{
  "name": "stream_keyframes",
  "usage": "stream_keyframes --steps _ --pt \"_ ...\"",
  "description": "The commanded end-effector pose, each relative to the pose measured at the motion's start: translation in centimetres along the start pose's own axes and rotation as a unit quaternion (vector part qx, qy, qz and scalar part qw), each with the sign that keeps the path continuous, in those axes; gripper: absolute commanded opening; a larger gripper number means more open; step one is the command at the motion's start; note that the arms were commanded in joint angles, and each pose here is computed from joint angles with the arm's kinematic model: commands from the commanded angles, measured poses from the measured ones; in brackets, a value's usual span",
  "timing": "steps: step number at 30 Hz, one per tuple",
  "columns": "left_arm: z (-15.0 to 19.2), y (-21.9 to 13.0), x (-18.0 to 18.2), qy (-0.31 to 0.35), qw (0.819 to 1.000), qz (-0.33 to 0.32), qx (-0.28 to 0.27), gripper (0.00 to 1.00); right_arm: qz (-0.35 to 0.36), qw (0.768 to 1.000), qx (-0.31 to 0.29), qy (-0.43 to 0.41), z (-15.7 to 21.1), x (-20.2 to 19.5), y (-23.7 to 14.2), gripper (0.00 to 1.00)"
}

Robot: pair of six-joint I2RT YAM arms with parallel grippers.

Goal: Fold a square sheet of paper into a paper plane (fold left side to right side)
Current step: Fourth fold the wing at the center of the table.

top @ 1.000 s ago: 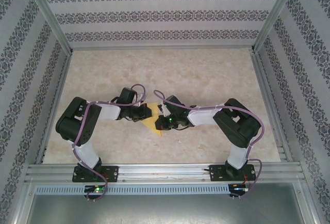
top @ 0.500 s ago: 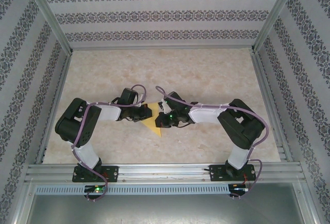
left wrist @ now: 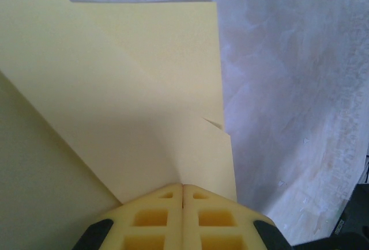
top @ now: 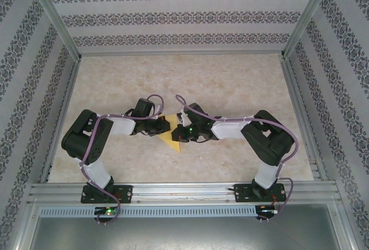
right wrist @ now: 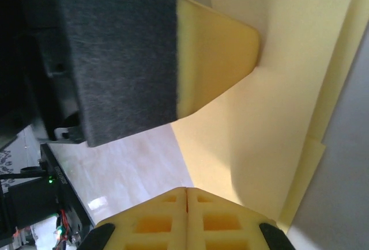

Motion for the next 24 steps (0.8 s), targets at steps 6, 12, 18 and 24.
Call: stream_keyframes --steps 6,12,18,24 --pt "2.5 0.6 2.1 -0.021 0.997 -0.067 0.041 0.0 0.008 1.0 -0.023 -0.008 -1.2 0.2 1.2 0.0" --pt "2.5 0.4 2.3 -0.022 0.996 -0.08 0.045 0.0 0.018 1.0 -0.021 -0.009 -1.5 -0.1 1.9 0.0" --pt "2.7 0.4 2.8 -0.026 0.994 -0.098 0.049 0.0 0.043 0.999 -0.017 -0.005 -1.2 -1.2 2.0 0.0" --pt "2.9 0.3 3.3 -0.034 0.991 -0.121 0.054 0.0 0.057 0.998 0.006 -0.002 0.1 -1.6 1.8 0.0"
Point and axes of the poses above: each hand's point on the last joint's axis, 136 mm out from that joint toward the fingers, its own y axis out along the fingers, its own x axis along the line the jaws close on, z = x × y, the point moved 6 cm from there along -y, back along the fingers, and after that the axes turned 15 degrees about y, right-handed, at the moved point
